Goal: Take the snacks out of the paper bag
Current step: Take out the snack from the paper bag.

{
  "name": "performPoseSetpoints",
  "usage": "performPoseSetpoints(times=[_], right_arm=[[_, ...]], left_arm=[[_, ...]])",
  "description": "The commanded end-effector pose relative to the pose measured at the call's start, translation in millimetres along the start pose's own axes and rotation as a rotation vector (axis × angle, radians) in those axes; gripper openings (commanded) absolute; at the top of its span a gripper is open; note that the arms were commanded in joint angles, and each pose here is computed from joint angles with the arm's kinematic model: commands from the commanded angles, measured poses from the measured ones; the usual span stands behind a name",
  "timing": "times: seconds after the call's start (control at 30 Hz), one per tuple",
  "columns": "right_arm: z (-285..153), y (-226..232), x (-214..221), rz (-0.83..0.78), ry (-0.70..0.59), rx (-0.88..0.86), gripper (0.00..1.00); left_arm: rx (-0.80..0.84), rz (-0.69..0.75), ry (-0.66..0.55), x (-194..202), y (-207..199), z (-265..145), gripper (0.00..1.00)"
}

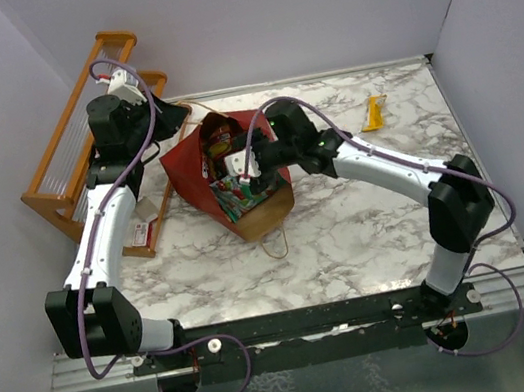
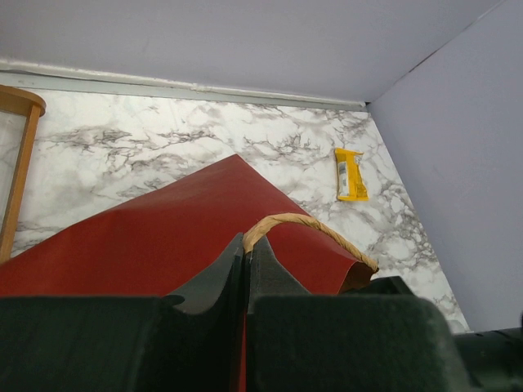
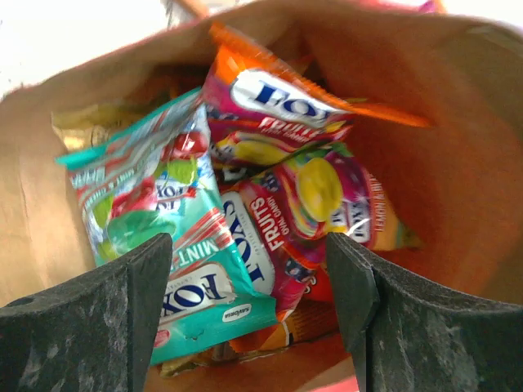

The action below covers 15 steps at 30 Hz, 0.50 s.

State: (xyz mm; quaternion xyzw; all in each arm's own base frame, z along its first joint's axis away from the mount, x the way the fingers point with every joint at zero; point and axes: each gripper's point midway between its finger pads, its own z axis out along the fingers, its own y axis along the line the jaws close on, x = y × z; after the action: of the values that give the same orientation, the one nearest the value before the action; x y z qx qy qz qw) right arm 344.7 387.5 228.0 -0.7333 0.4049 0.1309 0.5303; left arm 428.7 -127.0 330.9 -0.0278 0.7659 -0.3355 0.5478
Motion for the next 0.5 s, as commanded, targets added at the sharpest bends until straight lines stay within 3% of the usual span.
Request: performPoseSetpoints(times=[0.0, 0.27, 0.47], right_arm=[[19, 21, 38, -0.177, 0.186, -0.152, 0.76], [40, 33, 68, -0.281, 0.356, -0.246, 0.71], [46, 33, 72, -0.292, 0.383, -0.255, 0.69]], left_arm=[[0.011, 0.022, -0.03, -9, 0, -3, 0.0], [0.019, 0.0, -0.028, -9, 2, -2, 0.0], [0.025, -0.005, -0.027, -8, 1, -2, 0.0]])
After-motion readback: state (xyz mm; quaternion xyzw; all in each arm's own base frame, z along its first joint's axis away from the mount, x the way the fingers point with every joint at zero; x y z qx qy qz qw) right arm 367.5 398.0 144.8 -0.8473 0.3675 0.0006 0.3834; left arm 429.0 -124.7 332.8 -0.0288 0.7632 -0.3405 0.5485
